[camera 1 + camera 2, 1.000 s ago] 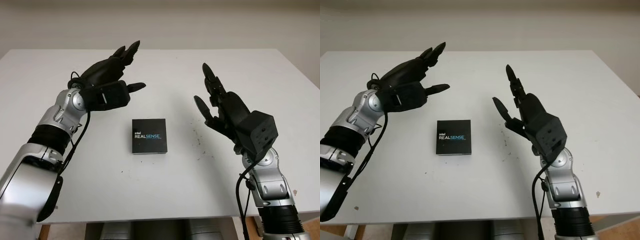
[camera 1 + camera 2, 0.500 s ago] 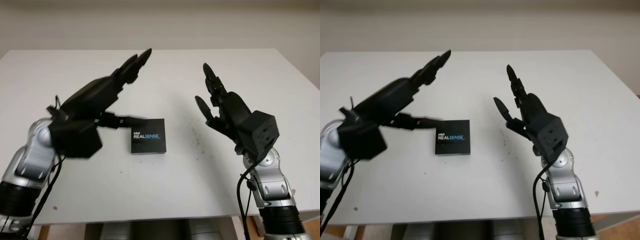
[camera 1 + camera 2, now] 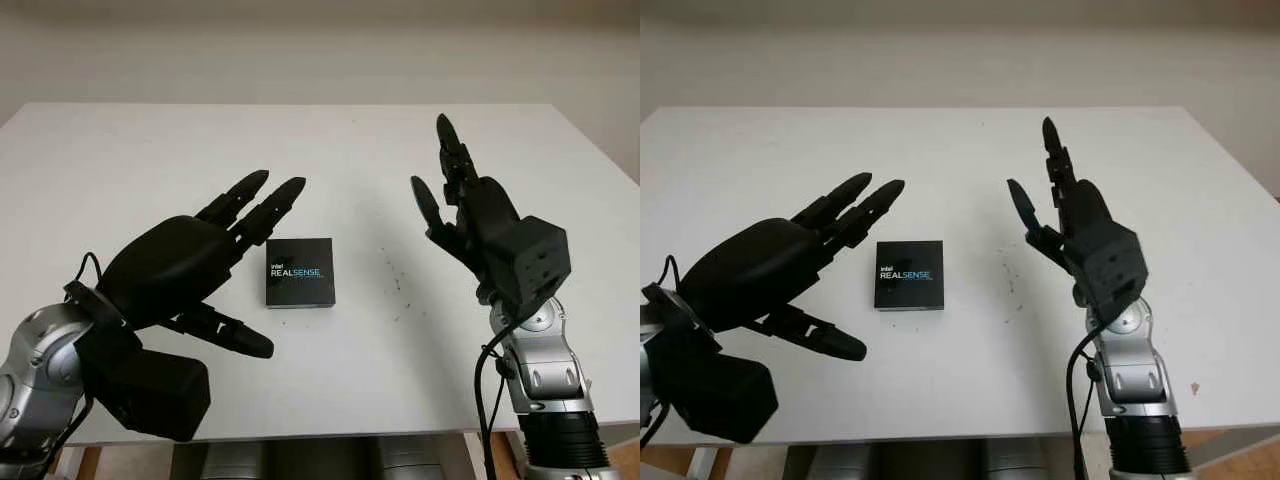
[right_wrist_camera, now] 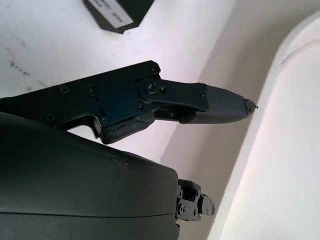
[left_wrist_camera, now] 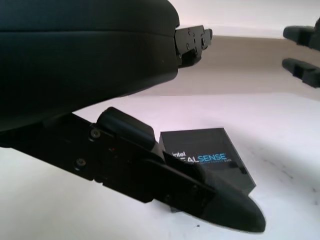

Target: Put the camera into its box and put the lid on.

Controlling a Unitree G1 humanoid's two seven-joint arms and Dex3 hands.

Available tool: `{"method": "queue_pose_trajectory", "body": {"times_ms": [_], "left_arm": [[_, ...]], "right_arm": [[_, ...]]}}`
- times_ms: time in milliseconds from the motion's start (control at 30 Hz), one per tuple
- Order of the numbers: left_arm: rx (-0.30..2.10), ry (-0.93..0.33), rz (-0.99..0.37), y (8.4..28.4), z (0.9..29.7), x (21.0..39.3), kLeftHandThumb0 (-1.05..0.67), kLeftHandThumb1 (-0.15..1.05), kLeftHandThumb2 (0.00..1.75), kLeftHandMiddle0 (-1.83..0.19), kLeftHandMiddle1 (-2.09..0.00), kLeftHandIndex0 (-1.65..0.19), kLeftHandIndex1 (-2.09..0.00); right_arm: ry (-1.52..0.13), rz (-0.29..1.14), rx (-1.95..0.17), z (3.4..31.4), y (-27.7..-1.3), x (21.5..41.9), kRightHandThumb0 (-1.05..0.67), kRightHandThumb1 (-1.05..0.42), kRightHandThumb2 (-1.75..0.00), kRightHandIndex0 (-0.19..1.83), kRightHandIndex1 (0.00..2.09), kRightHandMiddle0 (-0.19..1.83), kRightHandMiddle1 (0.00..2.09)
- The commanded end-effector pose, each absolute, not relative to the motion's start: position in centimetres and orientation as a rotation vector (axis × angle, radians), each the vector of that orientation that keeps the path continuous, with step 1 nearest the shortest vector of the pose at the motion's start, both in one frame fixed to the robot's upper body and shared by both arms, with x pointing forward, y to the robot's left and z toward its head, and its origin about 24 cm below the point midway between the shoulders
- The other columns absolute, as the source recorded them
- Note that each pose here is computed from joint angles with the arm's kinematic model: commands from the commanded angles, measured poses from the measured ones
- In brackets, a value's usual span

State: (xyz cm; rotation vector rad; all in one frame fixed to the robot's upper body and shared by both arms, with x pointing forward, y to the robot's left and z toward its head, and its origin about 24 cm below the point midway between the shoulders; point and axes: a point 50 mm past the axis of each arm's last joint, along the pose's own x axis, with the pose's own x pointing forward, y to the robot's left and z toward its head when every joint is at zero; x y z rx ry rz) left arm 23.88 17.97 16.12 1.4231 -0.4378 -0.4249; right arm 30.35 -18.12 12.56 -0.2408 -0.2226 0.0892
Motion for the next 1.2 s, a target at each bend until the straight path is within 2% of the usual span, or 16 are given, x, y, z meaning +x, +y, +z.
{"method": "queue_pose_trajectory", "body": {"times_ms": [0,233,367,600,733,867,1167], "left_arm": [[1.441,-0.425,-0.406,17.8,15.1,23.8,-1.03,0.97,0.04,0.19,0.00,0.19,0.00],[1.492,-0.436,-0.261,17.4,12.9,24.7,-0.98,0.97,0.05,0.19,0.00,0.19,0.00],[1.479,-0.472,-0.192,17.1,12.1,25.4,-0.90,0.97,0.06,0.19,-0.01,0.18,-0.01],[1.409,-0.453,-0.176,16.7,11.4,25.7,-0.78,0.93,0.04,0.05,-0.08,0.08,-0.07],[1.383,-0.431,-0.195,16.2,11.4,25.6,-0.73,0.94,0.05,-0.09,-0.13,-0.01,-0.11],[1.389,-0.429,-0.207,16.1,11.5,25.5,-0.74,0.95,0.05,-0.20,-0.17,-0.06,-0.13],[1.451,-0.373,-0.256,16.0,11.8,25.6,-0.82,0.95,0.05,0.01,-0.04,0.09,-0.04]], "right_arm": [[-0.273,0.091,-0.223,13.7,-18.0,30.5,-0.77,-1.05,-0.51,-0.19,0.01,-0.15,0.04],[-0.266,0.084,-0.262,13.5,-18.2,30.3,-0.78,-1.05,-0.50,-0.13,0.05,-0.10,0.06],[-0.250,0.093,-0.278,13.3,-18.2,30.2,-0.78,-1.05,-0.52,-0.14,0.05,-0.11,0.06],[-0.243,0.098,-0.277,13.3,-18.2,30.0,-0.77,-1.05,-0.51,-0.15,0.04,-0.11,0.06],[-0.248,0.100,-0.276,13.2,-18.2,30.1,-0.77,-1.05,-0.51,-0.14,0.05,-0.10,0.06],[-0.257,0.105,-0.264,13.1,-18.1,30.1,-0.75,-1.05,-0.51,-0.15,0.05,-0.10,0.05],[-0.246,0.094,-0.281,13.1,-18.1,30.0,-0.75,-1.05,-0.51,-0.12,0.06,-0.08,0.06]]}}
